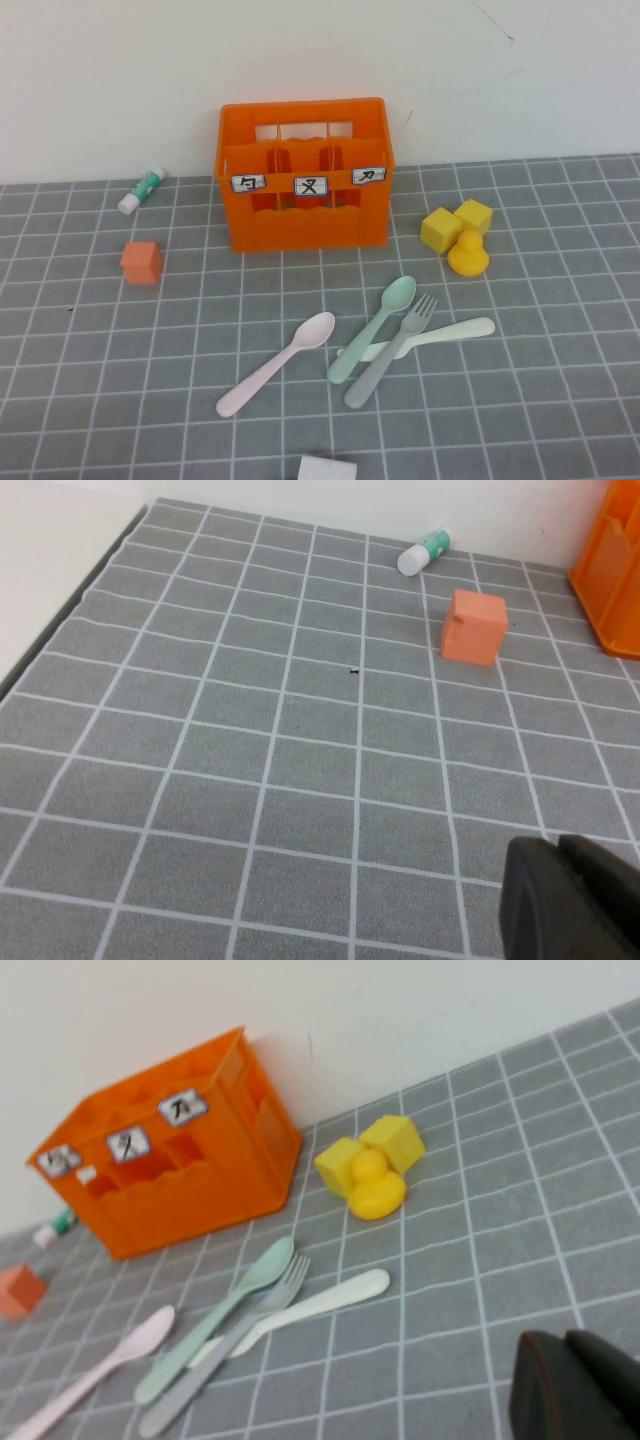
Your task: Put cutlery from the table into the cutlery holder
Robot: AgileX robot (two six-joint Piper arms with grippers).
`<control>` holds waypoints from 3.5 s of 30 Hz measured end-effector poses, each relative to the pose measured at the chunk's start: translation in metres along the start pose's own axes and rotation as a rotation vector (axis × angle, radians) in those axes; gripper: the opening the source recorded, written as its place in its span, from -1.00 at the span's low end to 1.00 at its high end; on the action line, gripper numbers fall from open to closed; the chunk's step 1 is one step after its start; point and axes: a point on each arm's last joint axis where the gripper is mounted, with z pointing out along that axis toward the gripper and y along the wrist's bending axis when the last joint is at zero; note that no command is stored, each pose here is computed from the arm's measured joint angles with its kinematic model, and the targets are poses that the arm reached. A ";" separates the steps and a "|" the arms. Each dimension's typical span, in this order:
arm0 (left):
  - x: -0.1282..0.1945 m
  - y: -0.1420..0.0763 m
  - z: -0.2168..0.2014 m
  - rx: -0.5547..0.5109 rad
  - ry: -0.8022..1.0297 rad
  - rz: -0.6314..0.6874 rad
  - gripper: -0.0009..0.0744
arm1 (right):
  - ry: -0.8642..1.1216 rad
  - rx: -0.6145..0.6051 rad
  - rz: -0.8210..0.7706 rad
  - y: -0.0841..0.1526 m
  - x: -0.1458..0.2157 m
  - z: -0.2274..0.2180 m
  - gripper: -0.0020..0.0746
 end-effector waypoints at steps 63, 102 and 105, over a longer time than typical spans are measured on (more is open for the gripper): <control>0.000 0.000 0.000 0.000 0.000 -0.002 -0.98 | 1.222 -0.674 -1.449 0.147 -0.057 0.268 -0.64; 0.000 0.000 0.000 0.000 0.000 0.000 -0.98 | 1.417 -0.691 -1.388 0.125 0.002 0.359 -0.17; 0.000 0.000 0.000 0.000 0.000 0.000 -0.98 | 1.401 -0.675 -1.389 0.127 -0.004 0.358 -0.18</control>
